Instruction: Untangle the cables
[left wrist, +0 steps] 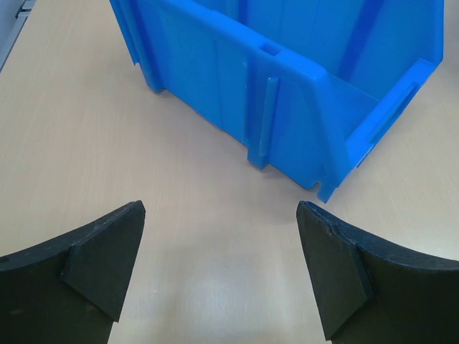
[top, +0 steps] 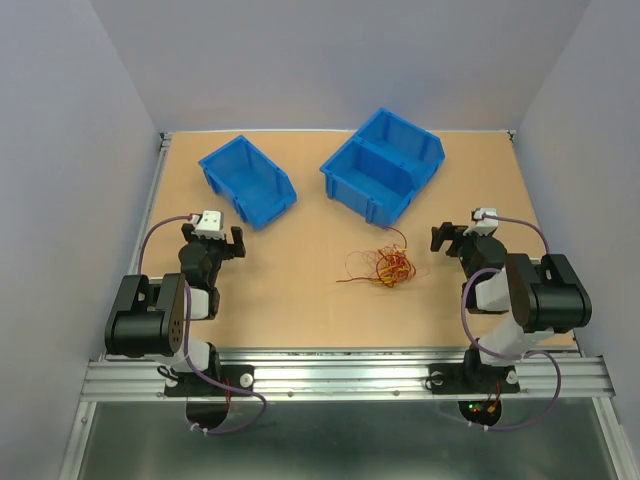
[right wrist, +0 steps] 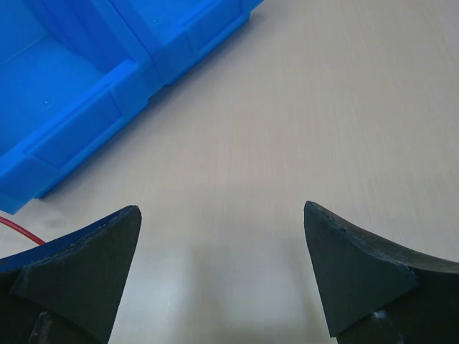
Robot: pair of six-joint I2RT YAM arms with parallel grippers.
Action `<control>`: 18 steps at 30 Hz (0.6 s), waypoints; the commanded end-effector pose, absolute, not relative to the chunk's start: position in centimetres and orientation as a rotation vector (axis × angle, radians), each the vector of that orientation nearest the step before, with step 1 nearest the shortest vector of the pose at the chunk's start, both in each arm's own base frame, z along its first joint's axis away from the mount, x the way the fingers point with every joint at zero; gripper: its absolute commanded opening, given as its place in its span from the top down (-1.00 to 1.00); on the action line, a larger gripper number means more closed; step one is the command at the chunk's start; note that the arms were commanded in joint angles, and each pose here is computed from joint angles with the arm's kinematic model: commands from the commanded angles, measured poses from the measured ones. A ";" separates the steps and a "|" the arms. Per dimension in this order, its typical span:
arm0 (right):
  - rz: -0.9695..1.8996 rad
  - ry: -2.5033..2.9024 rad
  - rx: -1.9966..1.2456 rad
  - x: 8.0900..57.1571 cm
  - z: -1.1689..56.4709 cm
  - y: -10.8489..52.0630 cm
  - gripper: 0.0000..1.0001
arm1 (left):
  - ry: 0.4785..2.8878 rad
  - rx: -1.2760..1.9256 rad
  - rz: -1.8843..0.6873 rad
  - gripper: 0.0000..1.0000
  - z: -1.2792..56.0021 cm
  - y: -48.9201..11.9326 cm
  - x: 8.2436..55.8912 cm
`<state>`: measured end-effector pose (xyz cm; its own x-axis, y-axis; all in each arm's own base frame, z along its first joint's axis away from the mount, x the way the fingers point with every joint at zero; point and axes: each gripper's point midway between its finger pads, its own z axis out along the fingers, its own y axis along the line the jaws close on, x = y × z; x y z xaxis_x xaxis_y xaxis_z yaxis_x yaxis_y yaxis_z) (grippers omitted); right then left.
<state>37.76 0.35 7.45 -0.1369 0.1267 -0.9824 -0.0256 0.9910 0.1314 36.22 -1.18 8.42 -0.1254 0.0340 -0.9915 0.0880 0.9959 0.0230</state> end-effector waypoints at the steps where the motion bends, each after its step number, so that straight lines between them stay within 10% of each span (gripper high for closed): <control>1: 0.125 1.627 0.044 38.2 9.4 0.6 -1.00 | 1.327 0.125 -0.020 -0.98 18.1 -1.4 37.4; 18: 0.716 1.786 0.337 36.9 13.5 7.2 -0.95 | 1.286 0.158 -0.018 -0.98 18.9 -1.9 36.1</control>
<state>38.03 3.17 15.95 -0.1115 0.4889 -0.8652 -0.0458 0.8671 0.4960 35.90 -1.78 9.27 -0.0941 0.0557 -0.9940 0.1275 0.9909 0.0434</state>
